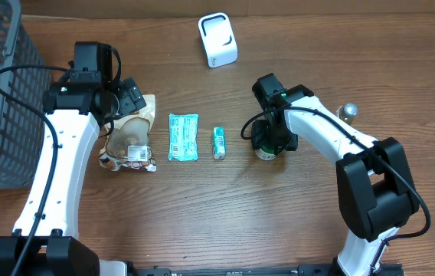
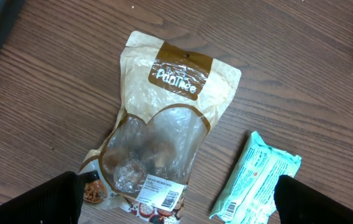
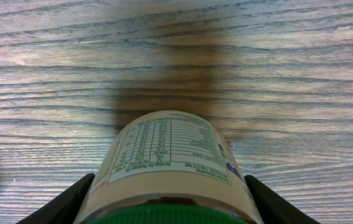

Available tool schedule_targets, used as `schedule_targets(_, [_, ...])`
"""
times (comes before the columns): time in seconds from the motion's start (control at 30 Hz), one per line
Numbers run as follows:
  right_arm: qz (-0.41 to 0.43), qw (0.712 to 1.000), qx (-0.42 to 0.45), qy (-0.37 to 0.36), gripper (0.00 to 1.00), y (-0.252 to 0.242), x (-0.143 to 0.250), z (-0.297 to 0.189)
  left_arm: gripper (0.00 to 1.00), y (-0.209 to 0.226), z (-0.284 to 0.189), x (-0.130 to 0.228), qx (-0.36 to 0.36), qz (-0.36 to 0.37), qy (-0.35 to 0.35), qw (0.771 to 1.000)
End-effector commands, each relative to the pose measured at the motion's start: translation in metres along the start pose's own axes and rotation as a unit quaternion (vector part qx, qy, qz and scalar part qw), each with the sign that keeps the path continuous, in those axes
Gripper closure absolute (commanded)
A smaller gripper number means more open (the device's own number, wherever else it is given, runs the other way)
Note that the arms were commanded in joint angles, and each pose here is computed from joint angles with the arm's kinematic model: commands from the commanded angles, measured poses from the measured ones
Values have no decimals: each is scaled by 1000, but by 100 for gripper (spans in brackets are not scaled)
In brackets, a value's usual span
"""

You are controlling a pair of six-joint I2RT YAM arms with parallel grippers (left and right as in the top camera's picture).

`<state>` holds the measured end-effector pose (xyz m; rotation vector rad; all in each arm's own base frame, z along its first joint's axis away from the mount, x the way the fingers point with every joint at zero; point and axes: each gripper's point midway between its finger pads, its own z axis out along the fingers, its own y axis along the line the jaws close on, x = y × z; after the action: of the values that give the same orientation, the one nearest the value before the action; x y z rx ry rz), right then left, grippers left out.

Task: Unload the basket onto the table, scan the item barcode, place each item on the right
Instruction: 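Align and close the right gripper on the jar's body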

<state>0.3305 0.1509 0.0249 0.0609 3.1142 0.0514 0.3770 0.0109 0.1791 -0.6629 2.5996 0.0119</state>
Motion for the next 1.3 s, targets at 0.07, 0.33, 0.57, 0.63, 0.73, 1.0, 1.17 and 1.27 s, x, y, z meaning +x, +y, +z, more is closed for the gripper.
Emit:
schedule_targets(0.07, [4,1000,0,4,43,-1,2,1,1,0,-1,-3,1,1,-3,1000])
schedule_targets(0.33, [4,1000,3,10,43,-2,5,1,0,0,-1,-3,1,1,-3,1000])
schedule_targets(0.57, [4,1000,3,10,33,-2,5,1,1,0,-1,-3,1,1,-3,1000])
schedule_targets(0.63, [4,1000,3,10,32,-2,5,1,0,0,-1,-3,1,1,-3,1000])
schedule_targets(0.73, [4,1000,3,10,32,-2,5,1,1,0,-1,-3,1,1,-3,1000])
schedule_targets(1.0, [4,1000,4,12,32,-3,6,1,1,0,-1,-3,1,1,-3,1000])
schedule_targets(1.17, [15,1000,5,14,51,-3,7,1,0,0,-1,-3,1,1,-3,1000])
schedule_targets(1.27, [44,999,7,18,56,-4,9,-2,1,0,-1,-3,1,1,-3,1000])
